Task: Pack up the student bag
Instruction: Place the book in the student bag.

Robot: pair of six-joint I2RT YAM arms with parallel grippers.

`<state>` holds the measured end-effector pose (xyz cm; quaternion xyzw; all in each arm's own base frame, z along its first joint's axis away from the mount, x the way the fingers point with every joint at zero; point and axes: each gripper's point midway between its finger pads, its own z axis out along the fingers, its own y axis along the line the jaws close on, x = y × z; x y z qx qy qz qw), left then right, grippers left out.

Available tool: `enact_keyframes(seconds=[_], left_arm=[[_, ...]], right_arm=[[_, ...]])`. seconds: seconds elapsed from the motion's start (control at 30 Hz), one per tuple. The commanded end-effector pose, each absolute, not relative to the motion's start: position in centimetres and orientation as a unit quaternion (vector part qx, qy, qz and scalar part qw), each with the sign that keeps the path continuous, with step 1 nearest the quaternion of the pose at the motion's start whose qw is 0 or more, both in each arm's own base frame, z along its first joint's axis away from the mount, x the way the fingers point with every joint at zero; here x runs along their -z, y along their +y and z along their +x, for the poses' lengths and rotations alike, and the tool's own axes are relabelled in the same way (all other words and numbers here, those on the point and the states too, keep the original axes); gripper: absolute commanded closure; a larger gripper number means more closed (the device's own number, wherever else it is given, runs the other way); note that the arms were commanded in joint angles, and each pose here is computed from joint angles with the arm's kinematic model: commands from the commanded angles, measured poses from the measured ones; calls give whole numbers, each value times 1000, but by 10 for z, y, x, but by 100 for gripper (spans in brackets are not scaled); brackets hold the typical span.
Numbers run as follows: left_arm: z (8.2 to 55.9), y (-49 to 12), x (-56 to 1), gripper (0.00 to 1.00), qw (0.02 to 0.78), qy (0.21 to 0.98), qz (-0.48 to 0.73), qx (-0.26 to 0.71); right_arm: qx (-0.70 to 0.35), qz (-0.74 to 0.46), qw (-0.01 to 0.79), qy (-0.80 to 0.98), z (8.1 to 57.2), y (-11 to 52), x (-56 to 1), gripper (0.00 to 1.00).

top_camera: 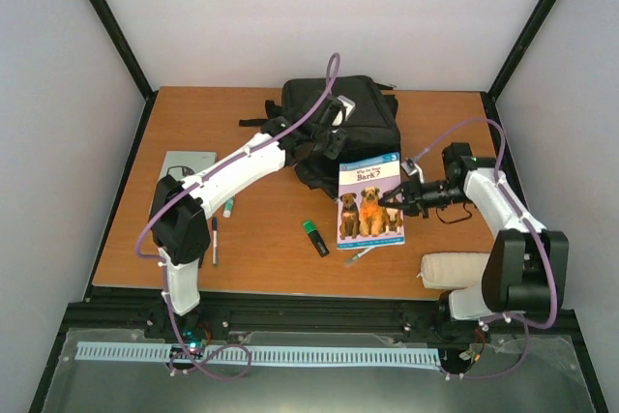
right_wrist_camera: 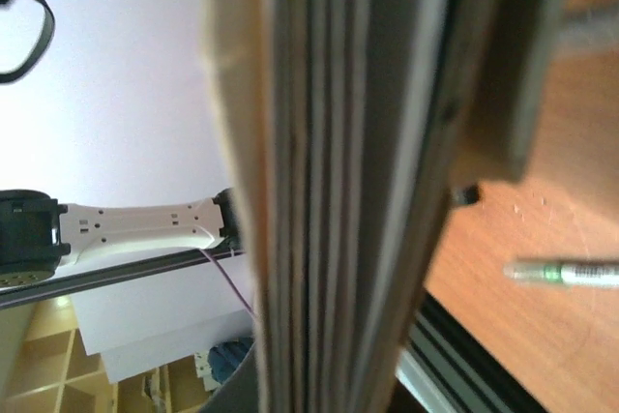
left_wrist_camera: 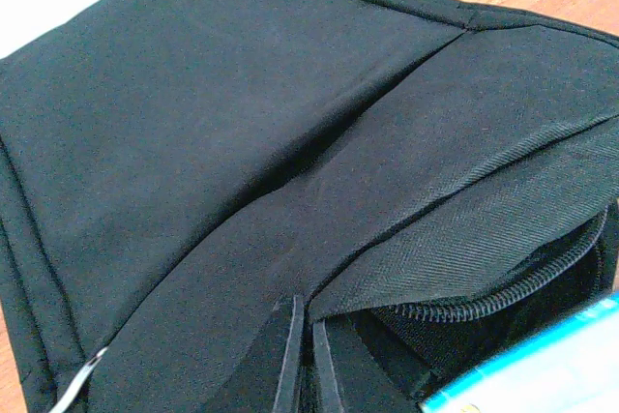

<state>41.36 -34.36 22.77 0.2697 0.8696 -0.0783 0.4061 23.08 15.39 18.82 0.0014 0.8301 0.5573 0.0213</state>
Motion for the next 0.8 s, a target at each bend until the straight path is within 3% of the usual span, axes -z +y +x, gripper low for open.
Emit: enact_keyframes(seconds=[0.0,0.5,0.77], left_arm=[[414,-348,-278,99,462,838,260,128],[403,-341,-284,99,473,831,255,141],[404,-341,-279,99,469,835,251,142]], right_arm=[[-564,-62,56,821,259,168,-202,97],[-560,-54,-4,827,300,190,-156,97],[-591,-15,-31,806,286,194,-155,97]])
